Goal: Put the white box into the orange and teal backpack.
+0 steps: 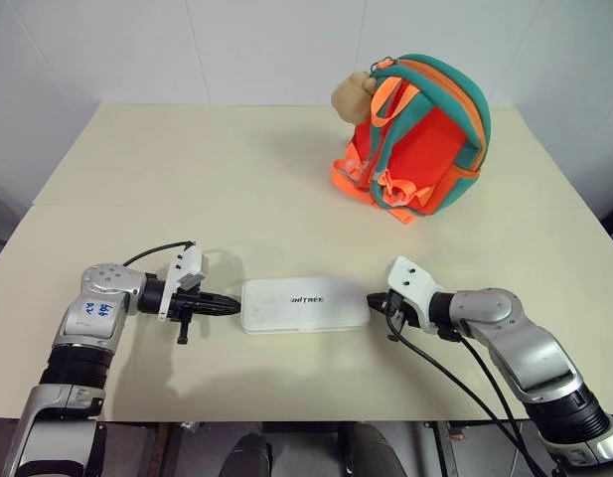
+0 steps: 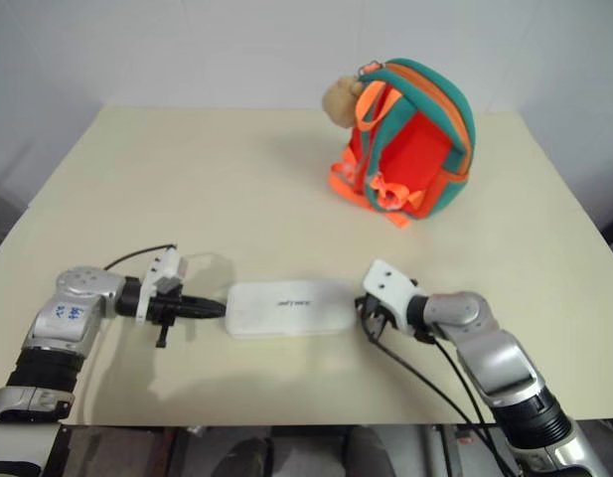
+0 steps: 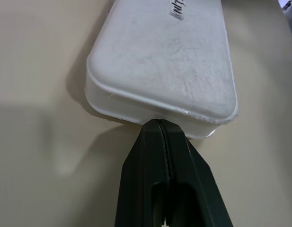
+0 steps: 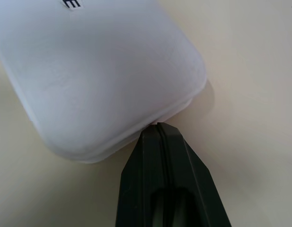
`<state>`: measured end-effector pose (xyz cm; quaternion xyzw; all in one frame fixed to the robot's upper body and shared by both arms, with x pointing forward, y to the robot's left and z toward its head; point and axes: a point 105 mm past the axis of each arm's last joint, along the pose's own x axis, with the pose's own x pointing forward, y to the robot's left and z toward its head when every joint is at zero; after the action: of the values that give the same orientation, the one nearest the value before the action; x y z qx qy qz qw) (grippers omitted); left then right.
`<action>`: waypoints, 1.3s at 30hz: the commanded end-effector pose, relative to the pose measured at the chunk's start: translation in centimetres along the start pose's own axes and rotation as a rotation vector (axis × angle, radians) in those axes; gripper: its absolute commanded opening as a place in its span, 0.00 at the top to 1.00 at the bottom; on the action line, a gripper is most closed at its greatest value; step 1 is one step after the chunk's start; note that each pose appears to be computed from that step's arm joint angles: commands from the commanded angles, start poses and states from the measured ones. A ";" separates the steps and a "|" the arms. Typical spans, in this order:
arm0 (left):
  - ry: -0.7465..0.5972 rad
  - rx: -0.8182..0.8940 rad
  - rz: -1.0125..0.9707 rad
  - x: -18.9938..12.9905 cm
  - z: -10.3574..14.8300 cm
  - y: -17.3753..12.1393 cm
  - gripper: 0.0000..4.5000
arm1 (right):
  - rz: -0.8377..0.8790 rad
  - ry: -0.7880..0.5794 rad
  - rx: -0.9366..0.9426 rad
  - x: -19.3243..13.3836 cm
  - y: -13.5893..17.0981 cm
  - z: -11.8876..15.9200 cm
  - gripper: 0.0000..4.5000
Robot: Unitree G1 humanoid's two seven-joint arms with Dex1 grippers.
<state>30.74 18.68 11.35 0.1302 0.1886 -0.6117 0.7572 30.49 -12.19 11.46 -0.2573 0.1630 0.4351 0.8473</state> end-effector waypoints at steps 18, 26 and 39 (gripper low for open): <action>-0.001 0.039 -0.021 0.5 0.6 0.3 1.00 | 0.064 -0.058 -0.051 -0.9 1.3 1.3 0.97; 0.051 0.034 0.075 0.0 0.2 1.8 1.00 | 0.002 -0.014 -0.063 -1.9 -0.2 0.4 0.97; 0.068 -0.088 0.226 -2.7 0.2 3.9 0.40 | -0.102 -0.017 -0.054 -4.1 -2.5 0.3 0.69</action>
<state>33.77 20.83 11.91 0.1450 0.2237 -0.5315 0.8040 30.20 -15.48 13.13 -0.2799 0.1504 0.4061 0.8568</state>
